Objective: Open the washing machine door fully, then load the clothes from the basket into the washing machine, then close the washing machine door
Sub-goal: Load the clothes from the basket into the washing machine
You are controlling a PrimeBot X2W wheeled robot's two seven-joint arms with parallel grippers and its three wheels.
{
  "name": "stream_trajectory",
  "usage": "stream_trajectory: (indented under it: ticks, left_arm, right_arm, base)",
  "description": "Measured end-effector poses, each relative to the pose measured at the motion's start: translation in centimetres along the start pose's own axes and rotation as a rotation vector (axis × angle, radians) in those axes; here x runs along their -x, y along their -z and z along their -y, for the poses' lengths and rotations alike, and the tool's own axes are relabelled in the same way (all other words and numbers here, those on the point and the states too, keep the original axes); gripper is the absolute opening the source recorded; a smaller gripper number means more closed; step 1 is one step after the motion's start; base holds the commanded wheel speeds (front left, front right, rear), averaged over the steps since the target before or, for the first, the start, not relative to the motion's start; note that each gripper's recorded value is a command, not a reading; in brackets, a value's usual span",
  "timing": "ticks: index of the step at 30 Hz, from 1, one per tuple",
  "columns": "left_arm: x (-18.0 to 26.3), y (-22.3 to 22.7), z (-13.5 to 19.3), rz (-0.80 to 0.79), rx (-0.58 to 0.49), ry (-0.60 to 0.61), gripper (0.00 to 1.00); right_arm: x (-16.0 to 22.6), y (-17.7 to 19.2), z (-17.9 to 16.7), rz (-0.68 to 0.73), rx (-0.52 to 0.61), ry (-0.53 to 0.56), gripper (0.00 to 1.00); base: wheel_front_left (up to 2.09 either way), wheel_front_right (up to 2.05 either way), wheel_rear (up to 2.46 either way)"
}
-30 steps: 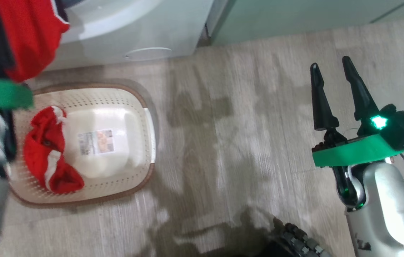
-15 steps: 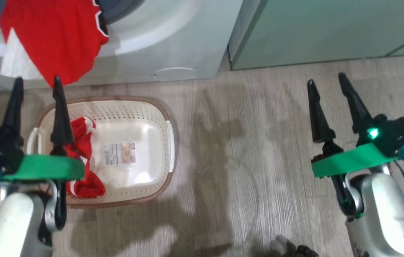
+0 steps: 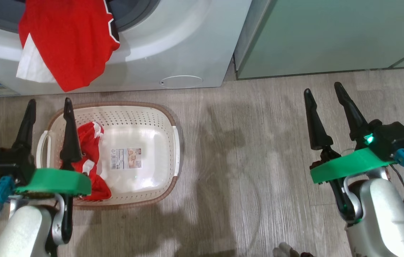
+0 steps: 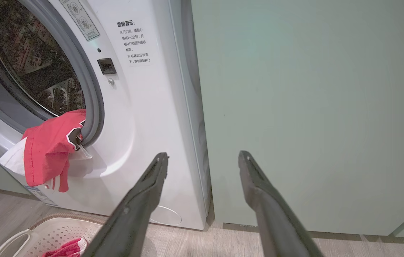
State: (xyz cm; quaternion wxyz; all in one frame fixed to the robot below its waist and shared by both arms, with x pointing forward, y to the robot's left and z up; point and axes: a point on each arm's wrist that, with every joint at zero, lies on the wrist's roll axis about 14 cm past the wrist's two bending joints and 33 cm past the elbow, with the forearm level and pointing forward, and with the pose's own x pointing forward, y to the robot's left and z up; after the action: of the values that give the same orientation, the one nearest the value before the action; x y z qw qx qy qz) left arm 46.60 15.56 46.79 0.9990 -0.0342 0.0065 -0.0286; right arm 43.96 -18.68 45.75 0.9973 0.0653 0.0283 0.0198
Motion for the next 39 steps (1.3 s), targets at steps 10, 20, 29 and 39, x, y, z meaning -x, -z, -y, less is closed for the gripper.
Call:
stream_trajectory:
  ticks: [10,20,29,39]
  left_arm:
    - [0.0,0.6,0.1,-0.018,0.007,0.003,1.00]
    - [-1.9,2.0,1.0,-0.076,-0.001,0.053,1.00]
    - [-5.9,8.2,3.5,-0.308,-0.021,0.177,1.00]
    - [-10.4,14.7,3.6,-0.482,-0.075,0.170,1.00]
  right_arm:
    - [0.0,0.1,-0.1,-0.004,0.000,-0.002,1.00]
    - [-0.2,1.1,-0.2,-0.028,-0.015,-0.005,1.00]
    - [-1.5,2.2,-0.1,-0.039,-0.028,-0.011,1.00]
    - [-1.3,4.0,1.9,-0.072,-0.045,0.046,1.00]
  base:
    - [0.00,0.00,0.00]
    - [0.00,0.00,0.00]
    - [0.00,0.00,0.00]
    - [0.00,0.00,0.00]
